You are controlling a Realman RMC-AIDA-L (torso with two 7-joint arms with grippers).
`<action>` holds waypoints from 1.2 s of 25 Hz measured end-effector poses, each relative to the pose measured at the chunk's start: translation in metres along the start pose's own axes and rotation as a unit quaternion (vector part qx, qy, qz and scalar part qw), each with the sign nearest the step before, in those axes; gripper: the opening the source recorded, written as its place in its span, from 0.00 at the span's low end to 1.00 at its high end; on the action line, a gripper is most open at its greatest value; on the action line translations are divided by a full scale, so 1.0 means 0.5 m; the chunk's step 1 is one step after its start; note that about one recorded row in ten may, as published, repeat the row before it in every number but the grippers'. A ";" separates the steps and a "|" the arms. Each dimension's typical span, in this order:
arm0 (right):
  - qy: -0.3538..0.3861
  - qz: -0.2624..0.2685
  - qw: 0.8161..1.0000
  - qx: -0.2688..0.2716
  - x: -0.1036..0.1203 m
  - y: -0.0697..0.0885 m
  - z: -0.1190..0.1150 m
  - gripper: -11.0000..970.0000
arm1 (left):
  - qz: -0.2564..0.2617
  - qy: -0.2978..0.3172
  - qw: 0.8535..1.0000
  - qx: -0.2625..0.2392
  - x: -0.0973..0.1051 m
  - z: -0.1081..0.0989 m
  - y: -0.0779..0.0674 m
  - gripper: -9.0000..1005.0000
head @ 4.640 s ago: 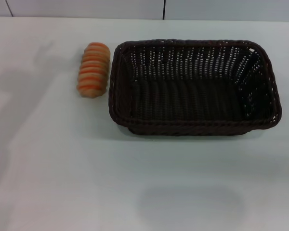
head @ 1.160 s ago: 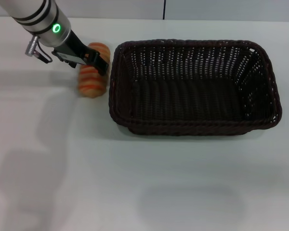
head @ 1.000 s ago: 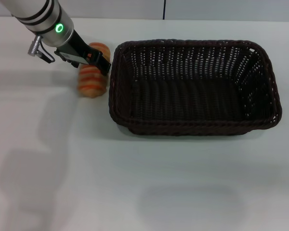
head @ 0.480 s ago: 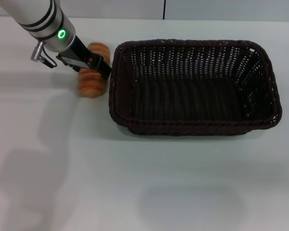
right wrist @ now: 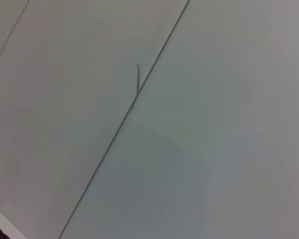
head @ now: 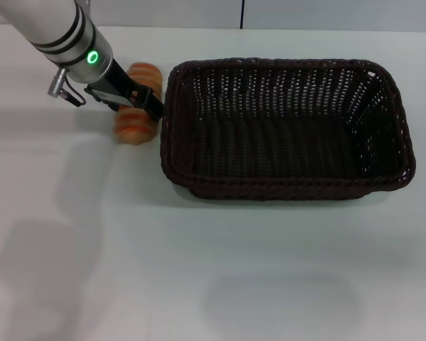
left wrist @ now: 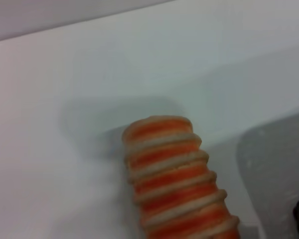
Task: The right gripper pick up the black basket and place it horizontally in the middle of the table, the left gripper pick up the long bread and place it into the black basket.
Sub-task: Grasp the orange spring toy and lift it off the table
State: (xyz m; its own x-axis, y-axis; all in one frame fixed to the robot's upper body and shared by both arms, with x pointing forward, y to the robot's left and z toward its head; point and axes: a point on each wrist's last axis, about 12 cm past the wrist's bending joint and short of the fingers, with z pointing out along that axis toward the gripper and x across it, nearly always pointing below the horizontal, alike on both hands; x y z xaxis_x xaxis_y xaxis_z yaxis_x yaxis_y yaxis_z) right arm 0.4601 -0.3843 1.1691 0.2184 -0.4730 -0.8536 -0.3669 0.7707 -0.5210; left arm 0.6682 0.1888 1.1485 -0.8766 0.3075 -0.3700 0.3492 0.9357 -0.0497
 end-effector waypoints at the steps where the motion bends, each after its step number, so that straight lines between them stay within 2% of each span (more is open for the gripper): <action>1: 0.000 0.000 1.000 -0.001 0.000 0.000 0.002 0.77 | 0.000 0.000 1.000 0.000 0.000 0.000 0.000 0.83; 24: -0.020 -0.004 1.000 -0.018 -0.017 0.011 0.022 0.77 | -0.022 0.002 1.000 -0.004 0.023 0.019 0.018 0.83; 30: -0.023 -0.005 0.999 -0.023 -0.021 0.015 0.026 0.77 | -0.020 0.006 1.000 -0.005 0.029 0.021 0.021 0.74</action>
State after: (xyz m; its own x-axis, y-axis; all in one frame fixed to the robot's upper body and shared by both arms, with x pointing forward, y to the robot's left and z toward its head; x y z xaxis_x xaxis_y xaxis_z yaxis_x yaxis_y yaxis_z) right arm 0.4669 -0.3682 1.1739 0.2637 -0.4599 -0.8479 -0.4059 0.7446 -0.5300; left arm 0.6628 0.2014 1.1331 -0.8936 0.2720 -0.3569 0.3110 0.9488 -0.0556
